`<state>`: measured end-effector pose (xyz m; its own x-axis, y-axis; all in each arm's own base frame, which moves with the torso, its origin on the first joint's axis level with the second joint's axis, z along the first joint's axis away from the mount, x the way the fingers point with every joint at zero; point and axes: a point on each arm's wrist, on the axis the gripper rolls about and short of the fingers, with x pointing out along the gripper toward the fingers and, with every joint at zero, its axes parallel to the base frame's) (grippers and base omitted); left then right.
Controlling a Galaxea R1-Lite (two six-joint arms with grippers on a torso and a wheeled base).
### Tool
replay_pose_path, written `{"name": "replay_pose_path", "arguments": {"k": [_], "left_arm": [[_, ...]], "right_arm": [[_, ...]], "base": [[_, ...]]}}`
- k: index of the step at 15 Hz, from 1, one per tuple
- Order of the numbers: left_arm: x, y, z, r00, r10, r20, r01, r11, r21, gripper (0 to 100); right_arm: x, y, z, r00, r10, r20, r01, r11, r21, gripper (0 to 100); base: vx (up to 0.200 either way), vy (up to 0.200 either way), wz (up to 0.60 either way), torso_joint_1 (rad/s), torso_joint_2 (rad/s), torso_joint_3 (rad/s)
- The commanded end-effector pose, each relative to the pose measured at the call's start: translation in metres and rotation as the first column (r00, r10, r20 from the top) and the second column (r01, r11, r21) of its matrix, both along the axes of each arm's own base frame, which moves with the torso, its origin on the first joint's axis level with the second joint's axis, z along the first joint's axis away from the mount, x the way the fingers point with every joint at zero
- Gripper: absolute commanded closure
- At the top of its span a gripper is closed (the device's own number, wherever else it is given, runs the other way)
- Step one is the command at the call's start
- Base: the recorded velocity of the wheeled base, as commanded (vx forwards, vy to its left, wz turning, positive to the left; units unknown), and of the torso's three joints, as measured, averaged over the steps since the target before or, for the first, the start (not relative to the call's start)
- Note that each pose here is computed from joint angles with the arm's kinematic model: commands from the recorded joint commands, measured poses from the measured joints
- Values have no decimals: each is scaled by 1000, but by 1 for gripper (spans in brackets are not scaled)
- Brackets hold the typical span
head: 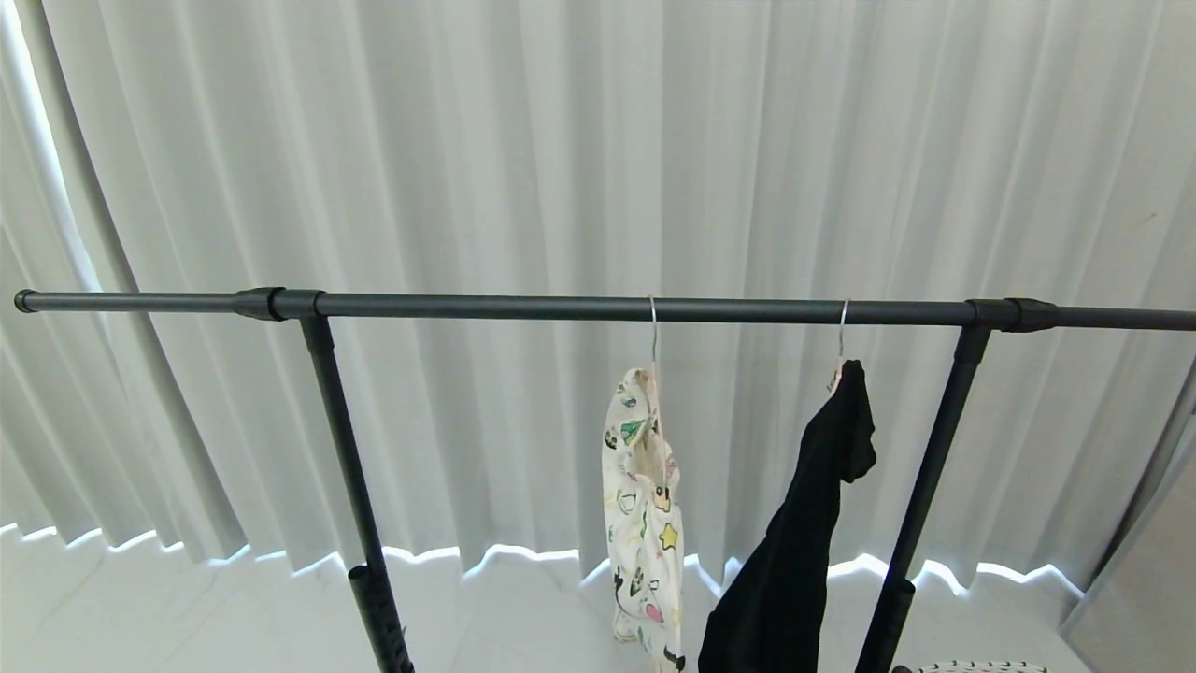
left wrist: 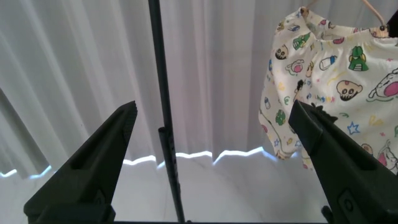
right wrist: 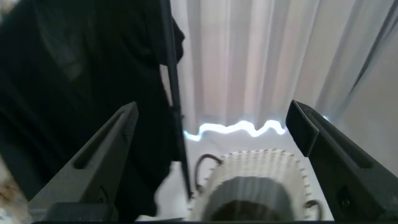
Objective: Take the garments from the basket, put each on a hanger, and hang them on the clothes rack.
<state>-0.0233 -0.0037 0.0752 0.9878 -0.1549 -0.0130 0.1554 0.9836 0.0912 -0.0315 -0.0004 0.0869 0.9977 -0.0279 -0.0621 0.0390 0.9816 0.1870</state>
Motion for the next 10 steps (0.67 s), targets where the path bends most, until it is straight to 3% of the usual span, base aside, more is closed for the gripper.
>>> {"name": "replay_pose_path", "arguments": {"k": [1,3,6,10], "left_arm": [[0,0,0,1000,1,2,-1,1000,0,0],[0,0,0,1000,1,2,-1,1000,0,0],[0,0,0,1000,1,2,-1,1000,0,0],[0,0,0,1000,1,2,-1,1000,0,0]], "right_arm": [[0,0,0,1000,-3,8,3,999,54,0],[1,0,0,1000,-3,16,2,997,75,0],[1,0,-1,1000,7,15,-6,999,-35,0],[2,0,-2,1000,11,12,-10,995,-96,0]], "base": [[0,0,0,0,0,0],[0,0,0,0,0,0],[0,0,0,0,0,0],[0,0,0,0,0,0]]}}
